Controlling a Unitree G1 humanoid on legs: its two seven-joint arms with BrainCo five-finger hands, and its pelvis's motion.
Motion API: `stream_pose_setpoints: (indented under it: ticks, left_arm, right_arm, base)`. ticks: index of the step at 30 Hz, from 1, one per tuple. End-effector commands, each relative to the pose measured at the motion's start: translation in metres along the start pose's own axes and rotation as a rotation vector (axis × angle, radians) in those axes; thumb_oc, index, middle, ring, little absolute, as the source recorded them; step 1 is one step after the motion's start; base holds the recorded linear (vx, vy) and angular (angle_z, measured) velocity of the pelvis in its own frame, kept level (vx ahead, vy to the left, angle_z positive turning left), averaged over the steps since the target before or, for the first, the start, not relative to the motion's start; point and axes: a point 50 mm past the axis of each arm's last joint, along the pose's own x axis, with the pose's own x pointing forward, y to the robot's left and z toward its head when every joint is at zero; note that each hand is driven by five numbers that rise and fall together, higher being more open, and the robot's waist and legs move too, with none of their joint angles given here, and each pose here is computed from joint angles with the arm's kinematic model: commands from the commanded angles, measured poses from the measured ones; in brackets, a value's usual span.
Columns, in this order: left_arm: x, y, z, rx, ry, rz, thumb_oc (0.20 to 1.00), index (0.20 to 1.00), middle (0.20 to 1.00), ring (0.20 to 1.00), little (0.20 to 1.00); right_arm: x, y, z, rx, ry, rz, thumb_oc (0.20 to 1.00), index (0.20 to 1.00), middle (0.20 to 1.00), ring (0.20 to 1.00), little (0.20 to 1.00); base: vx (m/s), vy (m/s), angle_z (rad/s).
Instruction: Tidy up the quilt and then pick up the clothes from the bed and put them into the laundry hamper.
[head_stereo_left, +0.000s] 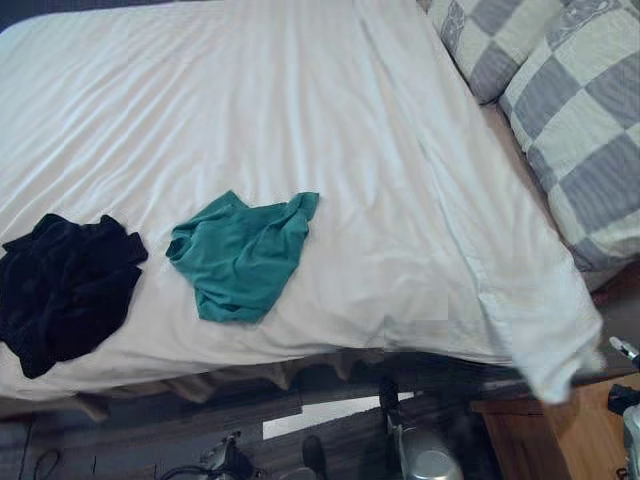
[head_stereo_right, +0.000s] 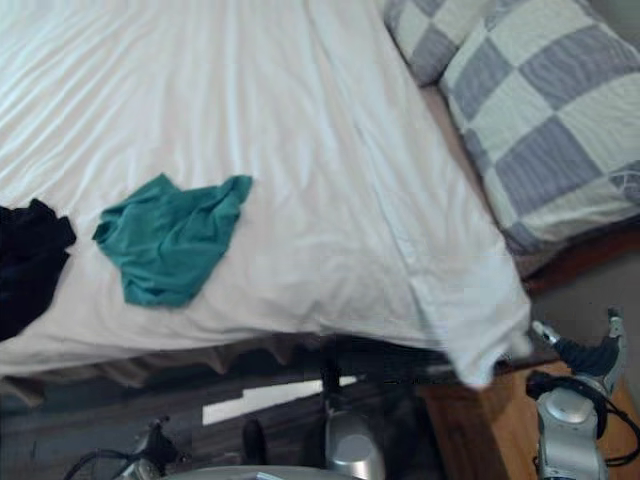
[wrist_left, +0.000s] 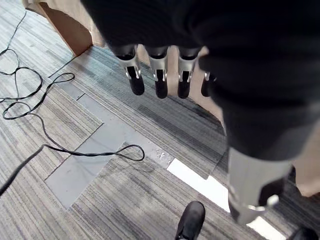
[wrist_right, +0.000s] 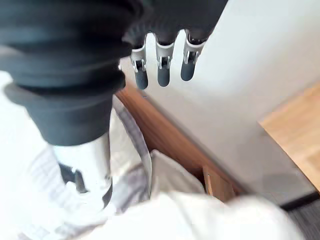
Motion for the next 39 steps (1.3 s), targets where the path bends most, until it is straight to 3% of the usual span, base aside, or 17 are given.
stream_pose_setpoints:
  ticks: [1, 5, 7, 12, 14, 16, 19, 20, 25, 27, 28, 29, 34, 37, 39]
  left_arm:
    - [0.007, 0.023, 0.014, 0.037, -0.034, 0.067, 1.0, 1.0, 1.0, 1.0, 1.0]
    - [0.01, 0.034, 0.031, 0.051, -0.095, 0.099, 1.0, 1.0, 1.0, 1.0, 1.0]
    - [0.011, 0.041, 0.045, 0.074, -0.148, 0.126, 1.0, 1.0, 1.0, 1.0, 1.0]
    - [0.011, 0.043, 0.051, 0.059, -0.147, 0.142, 1.0, 1.0, 1.0, 1.0, 1.0]
    - [0.012, 0.04, 0.044, 0.043, -0.1, 0.143, 1.0, 1.0, 1.0, 1.0, 1.0]
    - [0.012, 0.04, 0.044, 0.045, -0.099, 0.143, 1.0, 1.0, 1.0, 1.0, 1.0]
    - [0.01, 0.028, 0.028, 0.061, -0.024, 0.115, 1.0, 1.0, 1.0, 1.0, 1.0]
    - [0.01, 0.028, 0.028, 0.061, -0.024, 0.115, 1.0, 1.0, 1.0, 1.0, 1.0]
    - [0.006, 0.013, 0.011, 0.081, 0.024, 0.067, 1.0, 1.0, 1.0, 1.0, 1.0]
    - [0.006, 0.014, 0.008, 0.083, 0.038, 0.067, 1.0, 1.0, 1.0, 1.0, 1.0]
    - [0.007, 0.016, 0.011, 0.078, 0.035, 0.072, 1.0, 1.0, 1.0, 1.0, 1.0]
    - [0.009, 0.024, 0.016, 0.066, 0.023, 0.087, 1.0, 1.0, 1.0, 1.0, 1.0]
    - [0.01, 0.031, 0.009, 0.007, 0.043, 0.103, 1.0, 1.0, 1.0, 1.0, 1.0]
    - [0.009, 0.027, 0.005, -0.043, 0.045, 0.094, 1.0, 1.0, 1.0, 1.0, 1.0]
    - [0.011, 0.033, 0.017, -0.139, 0.02, 0.122, 1.0, 1.0, 1.0, 1.0, 1.0]
  right_arm:
    - [0.044, -0.003, 0.108, 0.078, -0.359, -0.113, 0.2, 0.2, 0.2, 0.2, 0.2]
    - [0.066, 0.014, 0.153, 0.048, -0.43, -0.084, 0.2, 0.2, 0.2, 0.2, 0.2]
    - [0.087, 0.021, 0.156, 0.055, -0.32, -0.078, 0.2, 0.2, 0.2, 0.2, 0.2]
    - [0.09, 0.037, 0.107, 0.069, -0.08, -0.032, 0.2, 0.2, 0.2, 0.2, 0.2]
    - [0.067, 0.058, 0.041, 0.023, 0.139, 0.054, 0.2, 0.2, 0.2, 0.2, 0.2]
    - [0.066, 0.058, 0.04, 0.023, 0.141, 0.054, 0.2, 0.2, 0.2, 0.2, 0.2]
    - [-0.026, 0.087, -0.076, -0.081, 0.502, 0.261, 0.2, 0.2, 0.2, 0.2, 0.2]
    - [-0.026, 0.087, -0.076, -0.081, 0.502, 0.261, 0.2, 0.2, 0.2, 0.2, 0.2]
    - [-0.147, 0.076, -0.165, -0.191, 0.877, 0.481, 0.2, 0.2, 0.2, 0.2, 0.2]
    - [-0.174, 0.07, -0.179, -0.246, 0.965, 0.536, 0.2, 0.2, 0.2, 0.2, 0.2]
    - [-0.183, 0.07, -0.183, -0.276, 0.988, 0.57, 0.796, 0.796, 0.796, 0.796, 0.796]
    - [-0.194, 0.073, -0.184, -0.316, 0.999, 0.635, 1.0, 1.0, 1.0, 1.0, 1.0]
    - [-0.189, 0.094, -0.172, -0.382, 0.878, 0.783, 1.0, 1.0, 1.0, 1.0, 1.0]
    - [-0.165, 0.101, -0.16, -0.413, 0.777, 0.794, 1.0, 1.0, 1.0, 1.0, 1.0]
    - [-0.127, 0.109, -0.14, -0.421, 0.669, 0.754, 1.0, 1.0, 1.0, 1.0, 1.0]
  base:
    - [-0.1, -0.031, -0.18]
    - [-0.07, -0.034, -0.03]
    - [-0.07, 0.001, 0.2]
    - [-0.03, -0.007, 0.28]
    - [-0.01, -0.004, 0.02]
    - [0.0, 0.0, 0.0]
    - [0.07, 0.065, 0.13]
    - [0.08, 0.089, 0.23]
    - [0.07, 0.13, -0.04]
    - [-0.02, 0.134, -0.21]
    - [-0.13, 0.148, -0.26]
    - [-0.2, 0.176, -0.34]
    - [-0.05, 0.054, -0.27]
    - [-0.08, 0.019, -0.26]
    - [-0.26, 0.24, 0.65]
